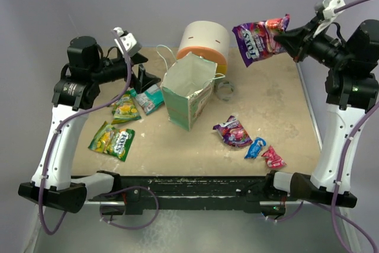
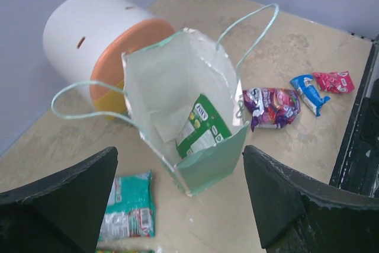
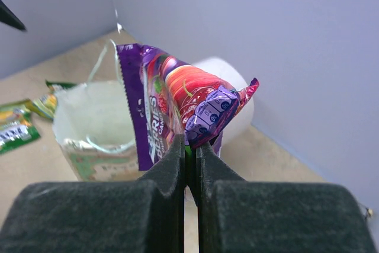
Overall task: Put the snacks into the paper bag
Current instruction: Place the snack in the paper bag.
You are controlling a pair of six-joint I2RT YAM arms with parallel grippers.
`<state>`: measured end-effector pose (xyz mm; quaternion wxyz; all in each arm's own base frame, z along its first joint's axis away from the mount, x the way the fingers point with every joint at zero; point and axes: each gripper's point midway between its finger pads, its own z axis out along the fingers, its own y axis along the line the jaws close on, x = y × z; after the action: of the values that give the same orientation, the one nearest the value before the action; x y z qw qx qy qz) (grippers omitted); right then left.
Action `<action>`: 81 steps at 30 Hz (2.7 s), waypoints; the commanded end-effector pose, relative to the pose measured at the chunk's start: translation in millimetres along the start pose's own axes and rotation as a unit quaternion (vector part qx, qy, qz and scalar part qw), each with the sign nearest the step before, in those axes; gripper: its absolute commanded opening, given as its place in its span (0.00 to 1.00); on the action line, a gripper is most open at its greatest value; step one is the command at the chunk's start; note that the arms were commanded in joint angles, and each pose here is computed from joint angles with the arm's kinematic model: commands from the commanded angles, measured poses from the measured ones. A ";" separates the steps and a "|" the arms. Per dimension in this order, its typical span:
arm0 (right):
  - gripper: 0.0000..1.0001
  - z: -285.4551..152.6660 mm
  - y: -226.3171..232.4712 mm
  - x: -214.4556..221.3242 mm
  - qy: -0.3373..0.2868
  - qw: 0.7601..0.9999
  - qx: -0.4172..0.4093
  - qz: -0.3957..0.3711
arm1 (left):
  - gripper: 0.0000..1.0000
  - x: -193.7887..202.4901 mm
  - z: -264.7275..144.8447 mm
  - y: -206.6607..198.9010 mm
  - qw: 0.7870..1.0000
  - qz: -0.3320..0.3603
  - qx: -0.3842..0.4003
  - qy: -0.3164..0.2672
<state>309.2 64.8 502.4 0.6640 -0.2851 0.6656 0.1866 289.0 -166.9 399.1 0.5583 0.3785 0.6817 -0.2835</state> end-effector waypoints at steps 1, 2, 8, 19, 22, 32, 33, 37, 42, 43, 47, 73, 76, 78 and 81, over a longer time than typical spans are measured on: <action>0.00 8.3 12.0 -56.4 -0.084 0.996 -0.033 0.020 | 0.89 -49.9 13.1 -14.8 0.997 0.037 0.031 -0.062; 0.00 10.3 15.8 -62.5 -0.092 0.994 -0.043 0.025 | 0.89 -54.3 16.4 -16.3 0.997 0.032 0.039 -0.067; 0.00 31.0 43.7 -83.4 -0.129 0.985 -0.098 0.057 | 0.91 -93.2 31.1 -25.7 0.990 0.020 0.080 -0.118; 0.00 67.7 71.0 -71.0 -0.132 0.973 -0.158 0.104 | 0.95 -132.4 73.3 -67.3 0.966 -0.040 0.205 -0.152; 0.00 76.1 80.7 -64.3 -0.126 0.970 -0.175 0.113 | 0.95 -131.4 87.4 -73.7 0.963 -0.045 0.221 -0.149; 0.00 81.3 102.9 -55.4 -0.131 0.957 -0.222 0.134 | 0.87 -110.1 117.3 -87.0 0.960 -0.067 0.239 -0.127; 0.00 80.7 103.4 -55.9 -0.134 0.956 -0.223 0.134 | 0.86 -109.6 117.0 -87.3 0.960 -0.068 0.240 -0.127; 0.00 81.0 106.1 -51.9 -0.137 0.953 -0.231 0.142 | 0.76 -106.3 116.9 -89.7 0.958 -0.068 0.248 -0.126; 0.00 79.7 109.9 -47.3 -0.139 0.949 -0.241 0.151 | 0.50 -104.2 115.5 -93.7 0.954 -0.069 0.261 -0.127; 0.00 79.1 110.1 -46.8 -0.139 0.949 -0.240 0.150 | 0.47 -104.5 114.6 -94.1 0.954 -0.068 0.261 -0.128; 0.00 77.3 111.9 -42.1 -0.138 0.950 -0.241 0.143 | 0.33 -107.1 110.3 -94.9 0.955 -0.060 0.257 -0.132; 0.77 51.8 56.5 35.4 -0.037 0.999 -0.022 0.016 | 0.00 -63.8 81.9 -16.3 0.998 0.037 0.028 -0.046; 0.77 41.5 46.2 50.7 -0.010 1.000 0.019 -0.002 | 0.00 -45.3 84.6 -10.4 0.999 0.039 0.020 -0.002; 0.77 34.9 38.7 61.5 0.008 0.999 0.047 -0.010 | 0.00 -33.3 86.9 -6.7 0.999 0.038 0.018 0.027; 0.77 26.0 29.8 81.9 0.038 0.996 0.081 -0.020 | 0.00 -19.4 92.0 -2.7 0.997 0.037 0.019 0.058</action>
<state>308.9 122.3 439.9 0.6717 -0.2664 0.6647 0.1896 332.9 -254.8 395.3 0.5177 0.4076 0.6924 -0.2939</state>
